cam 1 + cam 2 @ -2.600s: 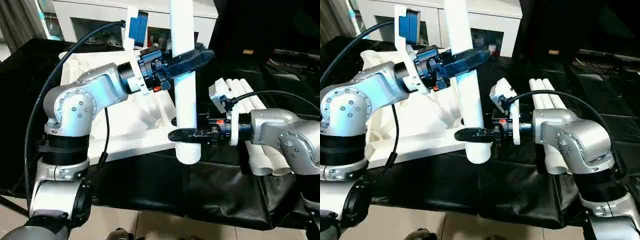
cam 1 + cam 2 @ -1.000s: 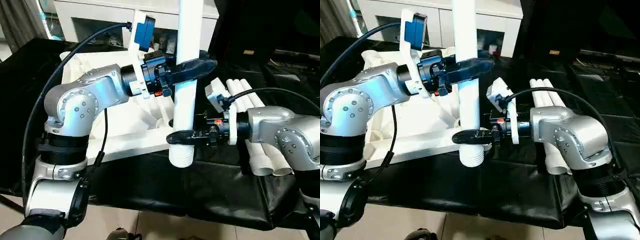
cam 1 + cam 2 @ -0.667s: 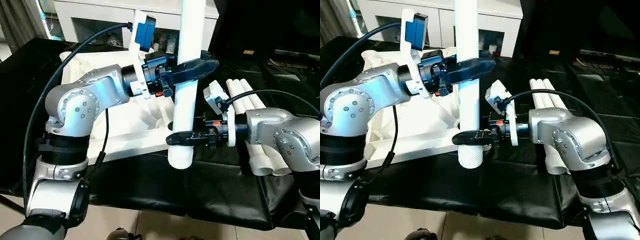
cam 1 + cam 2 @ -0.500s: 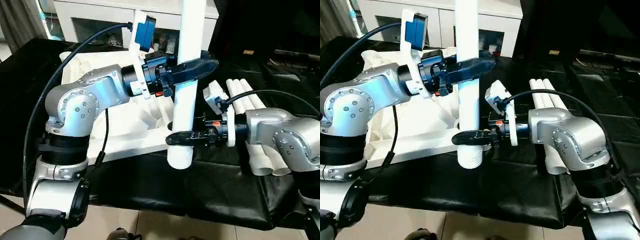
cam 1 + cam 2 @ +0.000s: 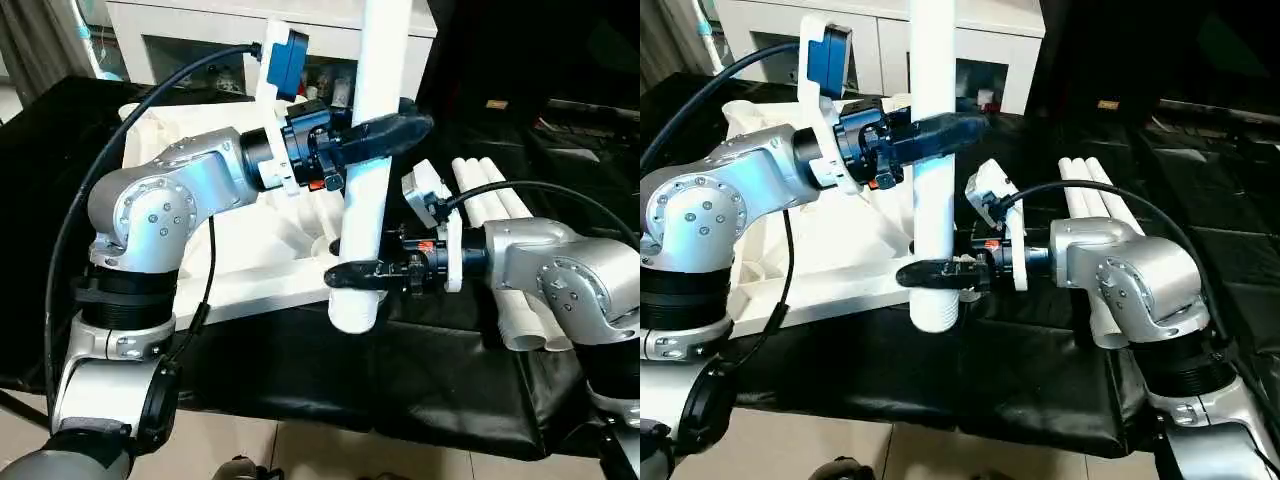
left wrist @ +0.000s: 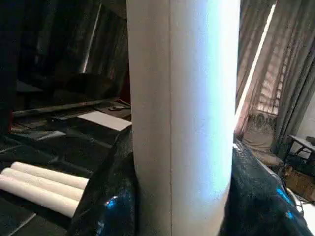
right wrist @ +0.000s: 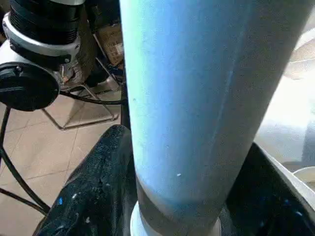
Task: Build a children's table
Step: Rotate table base
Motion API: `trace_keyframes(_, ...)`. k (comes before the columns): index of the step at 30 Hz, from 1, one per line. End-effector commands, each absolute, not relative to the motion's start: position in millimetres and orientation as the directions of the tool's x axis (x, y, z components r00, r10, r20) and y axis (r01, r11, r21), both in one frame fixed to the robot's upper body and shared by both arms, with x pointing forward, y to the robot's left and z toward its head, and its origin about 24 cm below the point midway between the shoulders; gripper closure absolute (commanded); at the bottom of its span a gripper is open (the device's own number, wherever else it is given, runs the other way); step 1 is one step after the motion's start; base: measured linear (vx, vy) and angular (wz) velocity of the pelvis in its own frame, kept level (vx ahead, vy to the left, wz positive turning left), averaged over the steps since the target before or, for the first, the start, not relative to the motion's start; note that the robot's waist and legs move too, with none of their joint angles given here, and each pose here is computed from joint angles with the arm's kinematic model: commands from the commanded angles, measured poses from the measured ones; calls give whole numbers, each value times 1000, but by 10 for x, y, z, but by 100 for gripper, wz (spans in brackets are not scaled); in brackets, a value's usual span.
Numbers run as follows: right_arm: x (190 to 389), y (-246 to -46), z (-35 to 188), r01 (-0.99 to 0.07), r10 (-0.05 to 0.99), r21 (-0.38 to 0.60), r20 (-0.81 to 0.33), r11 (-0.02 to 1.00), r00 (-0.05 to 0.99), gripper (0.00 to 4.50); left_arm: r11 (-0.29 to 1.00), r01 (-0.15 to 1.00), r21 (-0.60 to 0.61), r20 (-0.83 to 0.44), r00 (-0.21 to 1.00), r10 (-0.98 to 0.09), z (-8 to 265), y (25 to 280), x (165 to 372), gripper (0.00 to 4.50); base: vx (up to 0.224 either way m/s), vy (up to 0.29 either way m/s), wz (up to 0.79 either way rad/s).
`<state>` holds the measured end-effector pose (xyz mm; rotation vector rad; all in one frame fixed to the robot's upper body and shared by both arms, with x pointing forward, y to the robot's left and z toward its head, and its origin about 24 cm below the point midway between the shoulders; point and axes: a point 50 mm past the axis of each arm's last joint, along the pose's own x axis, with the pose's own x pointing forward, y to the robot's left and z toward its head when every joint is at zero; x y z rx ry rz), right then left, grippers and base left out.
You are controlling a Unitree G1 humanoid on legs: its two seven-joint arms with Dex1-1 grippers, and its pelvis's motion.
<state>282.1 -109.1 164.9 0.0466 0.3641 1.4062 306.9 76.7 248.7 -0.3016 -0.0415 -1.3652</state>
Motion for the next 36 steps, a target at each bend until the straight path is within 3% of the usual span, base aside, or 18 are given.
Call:
trace_keyframes(1, 2821, -1112, 1647, -950, 969, 255, -209, 183, 130, 177, 187, 971, -148, 226, 217, -950, 2557, 783, 3052, 275, 0, 0, 0)
trace_keyframes(7, 2819, -1116, 1645, -947, 970, 264, -204, 183, 131, 177, 188, 971, -146, 225, 218, -950, 2556, 789, 3056, 275, 0, 0, 0)
trace_keyframes(8, 2821, -1118, 1645, -946, 970, 266, -203, 184, 132, 206, 189, 971, -146, 226, 219, -949, 2558, 791, 3058, 275, 0, 0, 0)
trace_keyframes(13, 2825, -1124, 1646, -943, 971, 276, -198, 188, 135, 250, 190, 971, -145, 228, 220, -948, 2559, 798, 3061, 275, 0, 0, 0)
trace_keyframes(19, 2837, -1125, 1648, -941, 970, 277, -198, 195, 143, 263, 205, 968, -146, 231, 235, -944, 2562, 813, 3073, 275, 0, 0, 0)
trace_keyframes(22, 2843, -1129, 1650, -939, 969, 276, -193, 204, 154, 264, 209, 965, -157, 244, 243, -939, 2564, 819, 3069, 205, 0, 0, 0)
trace_keyframes(26, 2850, -1141, 1665, -935, 969, 278, -167, 222, 181, 265, 182, 961, -209, 317, 242, -917, 2579, 837, 3054, 184, 0, 0, 0)
trace_keyframes(30, 2880, -1167, 1729, -920, 964, 291, -72, 264, 254, 265, 216, 947, -239, 453, 306, -837, 2547, 916, 3105, 153, 0, 0, 0)
trace_keyframes(32, 2892, -1198, 1775, -913, 958, 296, -23, 281, 287, 265, 157, 932, -328, 615, 337, -713, 2541, 986, 3146, 144, 0, 0, 0)
trace_keyframes(36, 2917, -1247, 1829, -897, 933, 291, 43, 331, 358, 265, 128, 880, -457, 725, 453, -518, 2446, 1121, 3227, 144, 0, 0, 0)
